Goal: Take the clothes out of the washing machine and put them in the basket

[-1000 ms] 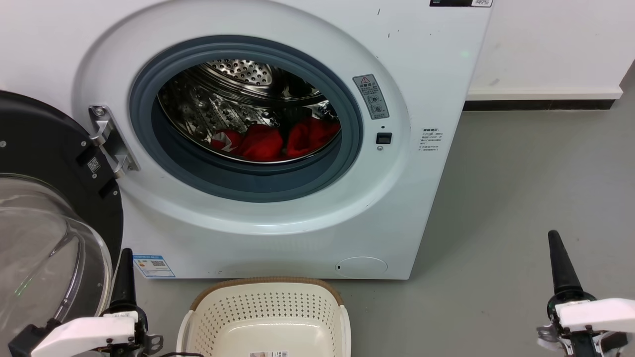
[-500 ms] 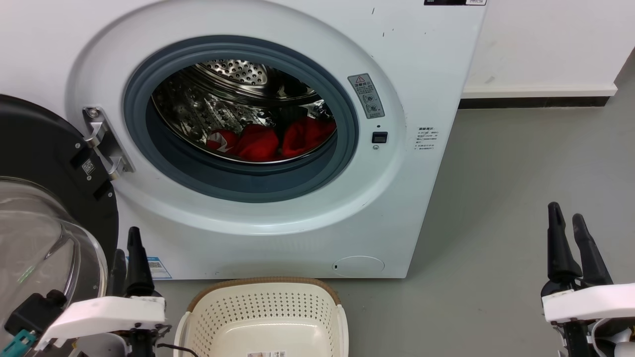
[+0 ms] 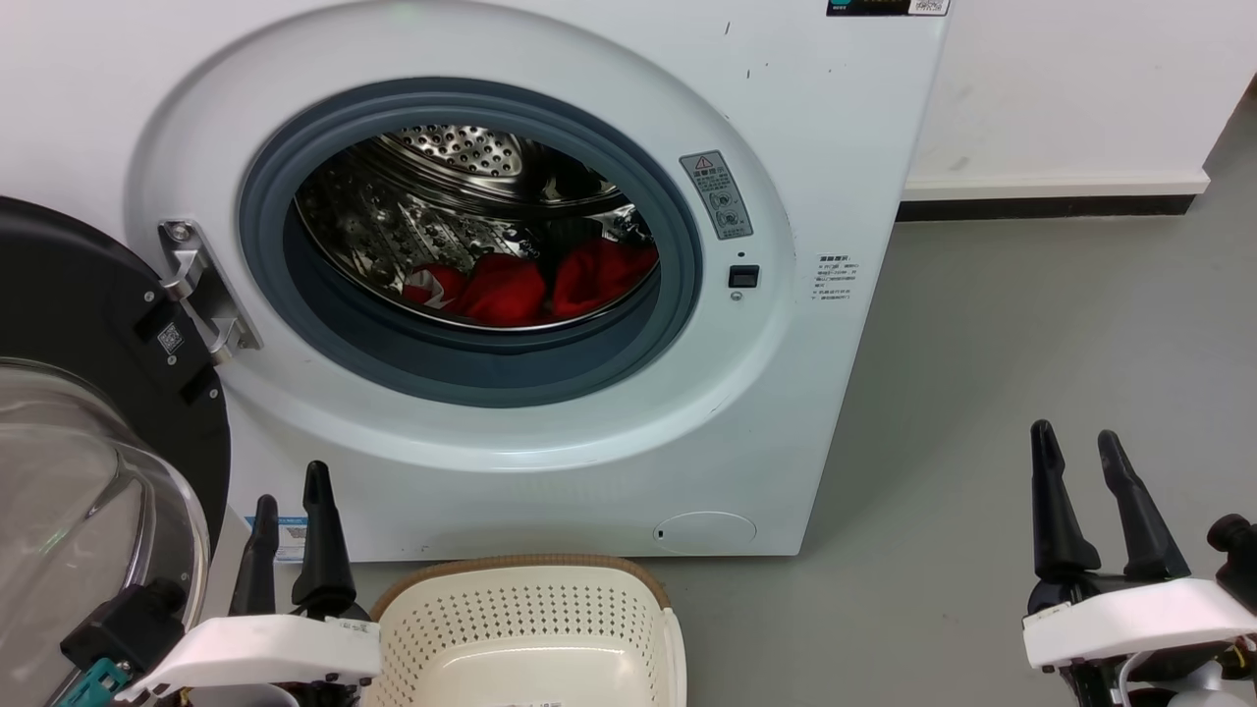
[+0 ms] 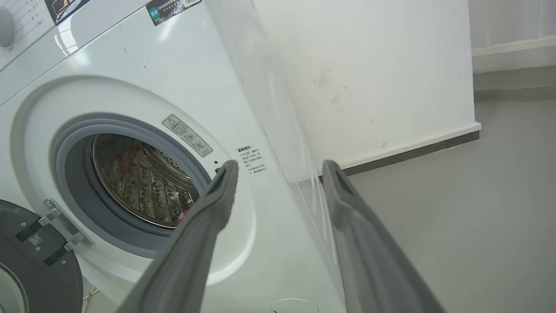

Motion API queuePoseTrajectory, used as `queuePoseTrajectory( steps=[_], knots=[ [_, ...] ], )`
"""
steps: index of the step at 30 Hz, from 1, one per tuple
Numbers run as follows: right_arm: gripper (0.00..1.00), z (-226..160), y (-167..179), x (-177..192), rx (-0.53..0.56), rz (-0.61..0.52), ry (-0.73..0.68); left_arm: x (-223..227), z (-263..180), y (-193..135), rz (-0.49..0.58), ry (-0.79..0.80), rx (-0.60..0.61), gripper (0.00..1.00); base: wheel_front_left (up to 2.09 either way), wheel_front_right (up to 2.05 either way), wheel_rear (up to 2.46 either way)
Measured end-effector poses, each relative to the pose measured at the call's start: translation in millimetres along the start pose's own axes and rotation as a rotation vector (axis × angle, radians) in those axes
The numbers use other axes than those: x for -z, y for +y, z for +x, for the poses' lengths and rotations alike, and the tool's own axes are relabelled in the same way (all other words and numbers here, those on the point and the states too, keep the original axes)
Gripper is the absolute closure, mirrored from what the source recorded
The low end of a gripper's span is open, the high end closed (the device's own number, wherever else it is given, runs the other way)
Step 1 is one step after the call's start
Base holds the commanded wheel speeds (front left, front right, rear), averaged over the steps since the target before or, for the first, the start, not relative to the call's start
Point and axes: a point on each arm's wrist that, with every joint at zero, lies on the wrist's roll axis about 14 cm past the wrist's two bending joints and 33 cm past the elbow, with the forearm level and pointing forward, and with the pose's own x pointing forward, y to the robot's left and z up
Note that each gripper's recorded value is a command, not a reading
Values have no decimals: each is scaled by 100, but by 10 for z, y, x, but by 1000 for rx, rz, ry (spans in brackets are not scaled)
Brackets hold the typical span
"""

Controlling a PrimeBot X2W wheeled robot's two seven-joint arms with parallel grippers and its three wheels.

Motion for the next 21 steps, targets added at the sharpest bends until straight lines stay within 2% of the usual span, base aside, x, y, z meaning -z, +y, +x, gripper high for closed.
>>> queuePoseTrajectory(
  steps=[12, 21],
  knots=[
    [0, -60, 27, 58, -23, -167, 14, 50, -77, -171, 264, -19, 44, 0, 0, 0, 0],
    [0, -108, 30, 121, -38, -281, 29, 97, -135, -201, 393, -22, 53, 0, 0, 0, 0]
  ],
)
